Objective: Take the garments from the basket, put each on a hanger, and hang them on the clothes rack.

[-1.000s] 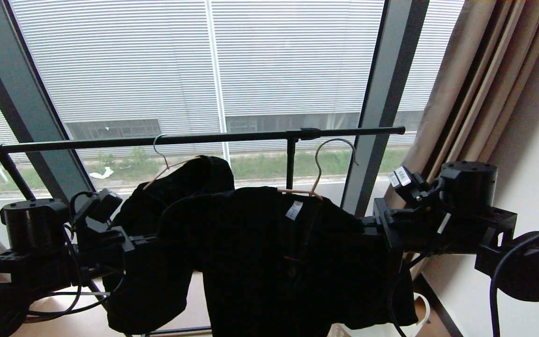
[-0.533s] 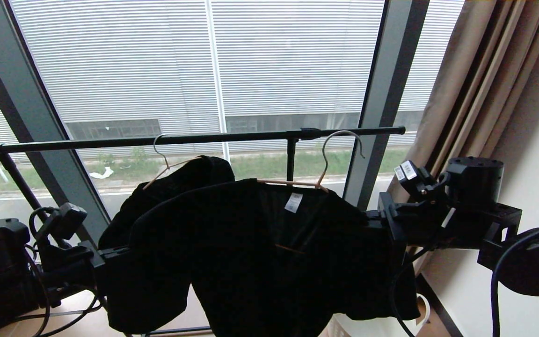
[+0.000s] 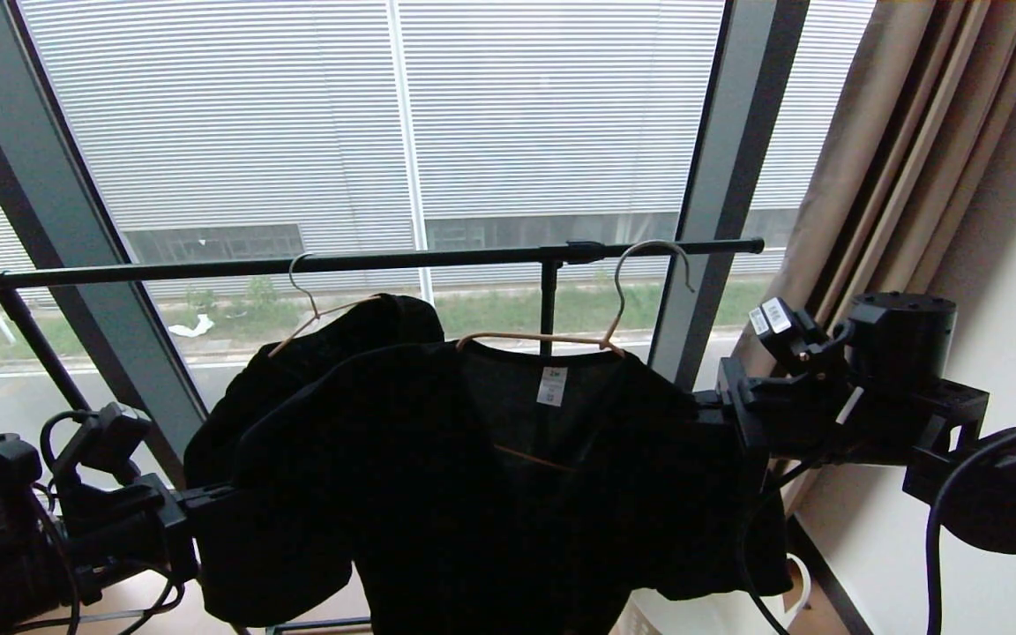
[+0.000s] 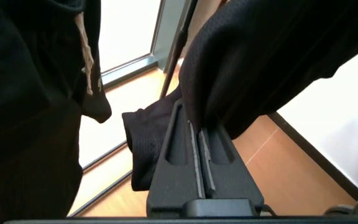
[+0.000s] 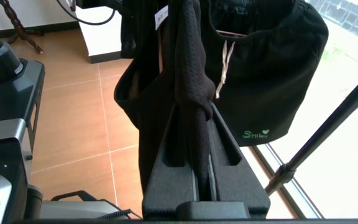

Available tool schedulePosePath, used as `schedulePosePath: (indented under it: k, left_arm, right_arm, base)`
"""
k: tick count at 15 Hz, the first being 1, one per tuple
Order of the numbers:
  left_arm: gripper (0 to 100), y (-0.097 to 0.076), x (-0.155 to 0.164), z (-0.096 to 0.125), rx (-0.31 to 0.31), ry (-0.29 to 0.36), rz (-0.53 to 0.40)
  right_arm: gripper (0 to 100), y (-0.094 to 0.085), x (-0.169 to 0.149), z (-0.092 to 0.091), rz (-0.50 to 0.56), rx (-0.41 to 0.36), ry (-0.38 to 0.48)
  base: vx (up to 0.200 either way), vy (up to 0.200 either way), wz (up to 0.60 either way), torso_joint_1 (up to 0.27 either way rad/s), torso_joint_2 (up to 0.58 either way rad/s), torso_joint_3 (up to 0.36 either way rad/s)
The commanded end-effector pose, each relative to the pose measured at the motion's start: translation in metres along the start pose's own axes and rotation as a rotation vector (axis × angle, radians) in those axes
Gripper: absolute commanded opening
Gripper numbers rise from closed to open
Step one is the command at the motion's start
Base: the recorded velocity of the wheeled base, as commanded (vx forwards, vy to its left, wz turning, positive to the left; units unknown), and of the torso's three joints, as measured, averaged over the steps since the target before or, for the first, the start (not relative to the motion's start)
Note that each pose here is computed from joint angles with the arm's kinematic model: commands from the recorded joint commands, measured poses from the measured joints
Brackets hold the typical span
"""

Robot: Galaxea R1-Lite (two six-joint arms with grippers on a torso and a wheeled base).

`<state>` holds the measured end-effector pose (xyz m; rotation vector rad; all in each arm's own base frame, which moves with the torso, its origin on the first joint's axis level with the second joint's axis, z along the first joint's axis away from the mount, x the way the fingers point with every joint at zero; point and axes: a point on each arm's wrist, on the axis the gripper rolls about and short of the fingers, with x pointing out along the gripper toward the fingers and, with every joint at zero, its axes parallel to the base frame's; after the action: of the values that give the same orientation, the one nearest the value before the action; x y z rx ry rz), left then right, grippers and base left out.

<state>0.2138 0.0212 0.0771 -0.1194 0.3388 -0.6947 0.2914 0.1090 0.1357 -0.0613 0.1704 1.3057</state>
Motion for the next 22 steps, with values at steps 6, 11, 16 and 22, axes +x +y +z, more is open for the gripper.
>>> schedulePosePath:
  k: [6, 11, 16, 22]
  left_arm:
    - [100, -0.004, -0.006, -0.003, 0.038, -0.032, -0.014]
    - [100, -0.004, -0.017, 0.016, 0.036, -0.161, -0.013]
    - [100, -0.026, -0.015, 0.082, 0.069, -0.167, -0.104]
    - [100, -0.065, -0.018, 0.161, 0.216, -0.023, -0.2]
  right_arm:
    - [0, -0.006, -0.002, 0.001, -0.015, 0.0, -0.004]
    - [0, -0.012, -0.003, -0.004, -0.027, 0.015, 0.003]
    - [0, -0.003, 0.01, -0.014, 0.021, 0.036, 0.028]
    - [0, 0.007, 0.02, -0.021, 0.067, 0.03, 0.049]
  base:
    - [0.0, 0.0, 0.0, 0.0, 0.0, 0.0]
    - [0.0, 0.0, 0.0, 0.0, 0.0, 0.0]
    - [0.0, 0.0, 0.0, 0.0, 0.0, 0.0]
    - [0.0, 0.0, 0.0, 0.0, 0.0, 0.0]
